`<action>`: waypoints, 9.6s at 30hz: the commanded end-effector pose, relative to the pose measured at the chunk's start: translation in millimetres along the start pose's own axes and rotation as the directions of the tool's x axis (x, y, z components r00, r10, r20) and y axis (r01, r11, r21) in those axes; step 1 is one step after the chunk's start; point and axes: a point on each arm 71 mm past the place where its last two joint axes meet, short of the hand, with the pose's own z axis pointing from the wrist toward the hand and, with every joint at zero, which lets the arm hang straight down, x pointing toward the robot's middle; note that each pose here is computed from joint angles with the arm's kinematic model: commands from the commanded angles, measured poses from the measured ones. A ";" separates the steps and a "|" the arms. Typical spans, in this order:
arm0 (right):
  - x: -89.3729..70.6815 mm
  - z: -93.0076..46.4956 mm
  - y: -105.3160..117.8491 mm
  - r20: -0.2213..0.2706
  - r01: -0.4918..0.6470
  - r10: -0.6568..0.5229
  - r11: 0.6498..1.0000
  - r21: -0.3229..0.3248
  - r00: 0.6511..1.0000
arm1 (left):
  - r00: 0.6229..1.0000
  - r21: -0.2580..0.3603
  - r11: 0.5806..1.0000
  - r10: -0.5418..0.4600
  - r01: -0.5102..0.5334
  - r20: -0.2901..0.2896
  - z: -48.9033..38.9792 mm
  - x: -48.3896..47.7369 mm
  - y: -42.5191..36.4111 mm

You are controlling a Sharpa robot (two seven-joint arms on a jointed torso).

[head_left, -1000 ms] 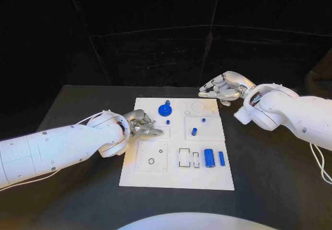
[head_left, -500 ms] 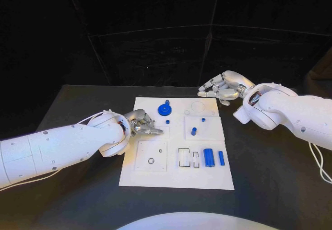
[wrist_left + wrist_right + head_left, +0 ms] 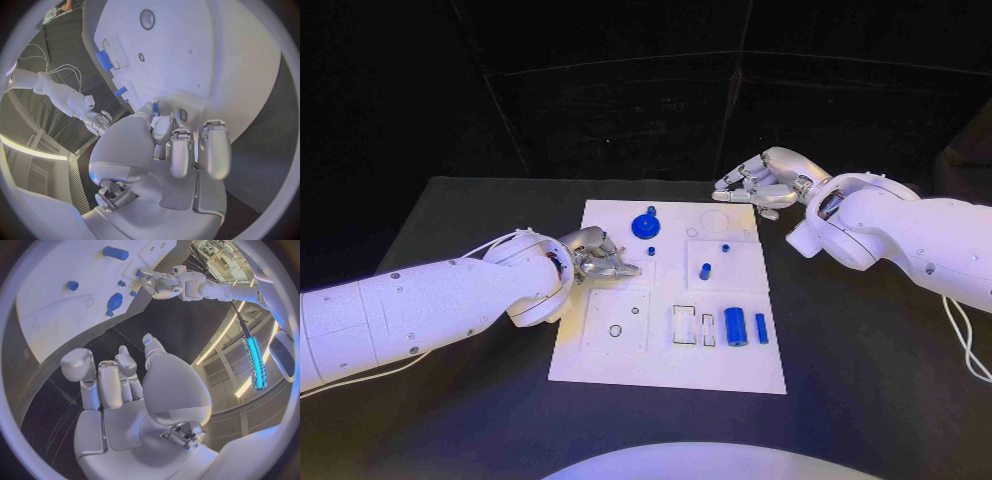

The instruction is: Assemble the parts on the task board

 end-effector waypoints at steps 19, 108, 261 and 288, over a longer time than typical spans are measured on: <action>1.0 1.1 0.7 -0.019 -0.009 0.009 1.000 0.000 1.000 | 0.998 -0.019 0.999 -0.045 0.044 -0.047 0.2 -4.5 -1.6; 6.6 6.4 4.9 -0.030 -0.013 0.012 1.000 -0.005 0.999 | 0.811 -0.160 0.926 0.204 -0.341 -0.548 41.0 -54.7 -66.6; 11.5 11.0 9.2 -0.036 -0.015 0.015 1.000 -0.014 0.999 | 0.775 -0.231 0.869 0.235 -0.438 -0.587 68.9 -59.1 -57.4; 6.7 11.7 2.1 -0.027 -0.010 0.010 1.000 0.001 1.000 | 0.913 -0.221 0.926 0.221 -0.307 -0.343 45.7 -113.1 -52.9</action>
